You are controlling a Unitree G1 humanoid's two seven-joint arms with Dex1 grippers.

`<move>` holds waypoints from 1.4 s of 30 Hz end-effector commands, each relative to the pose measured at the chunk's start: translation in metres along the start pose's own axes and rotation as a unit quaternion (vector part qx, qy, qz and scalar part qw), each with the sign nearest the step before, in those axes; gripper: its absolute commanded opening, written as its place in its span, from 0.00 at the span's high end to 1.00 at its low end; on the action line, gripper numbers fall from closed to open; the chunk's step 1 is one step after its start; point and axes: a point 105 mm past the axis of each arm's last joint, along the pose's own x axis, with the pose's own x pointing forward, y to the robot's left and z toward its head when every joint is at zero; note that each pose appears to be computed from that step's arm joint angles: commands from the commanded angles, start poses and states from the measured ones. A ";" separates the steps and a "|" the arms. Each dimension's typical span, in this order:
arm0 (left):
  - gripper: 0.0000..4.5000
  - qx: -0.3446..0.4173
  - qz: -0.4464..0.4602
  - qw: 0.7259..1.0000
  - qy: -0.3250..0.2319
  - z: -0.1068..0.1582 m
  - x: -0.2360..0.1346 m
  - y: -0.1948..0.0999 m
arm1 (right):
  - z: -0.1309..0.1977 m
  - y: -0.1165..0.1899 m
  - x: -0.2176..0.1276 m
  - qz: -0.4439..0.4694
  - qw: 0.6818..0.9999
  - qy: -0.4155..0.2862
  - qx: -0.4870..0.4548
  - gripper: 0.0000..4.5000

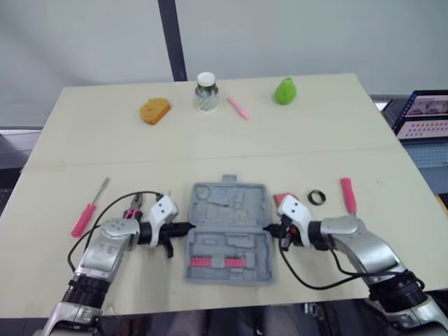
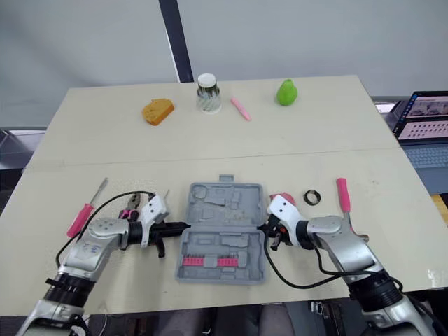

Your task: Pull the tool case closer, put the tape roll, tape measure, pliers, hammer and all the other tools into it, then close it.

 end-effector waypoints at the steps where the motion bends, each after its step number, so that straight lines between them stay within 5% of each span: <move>1: 0.98 -0.008 -0.018 1.000 0.003 -0.004 0.002 -0.014 | 0.009 0.010 -0.002 0.025 0.999 -0.019 -0.018 0.99; 22: 0.98 -0.060 -0.031 0.998 0.005 -0.022 -0.006 -0.065 | -0.008 0.044 -0.015 0.064 0.998 0.000 0.006 0.99; 42: 0.98 -0.091 -0.036 0.995 0.014 -0.034 -0.012 -0.083 | -0.017 0.055 -0.024 0.071 0.997 0.013 0.021 0.99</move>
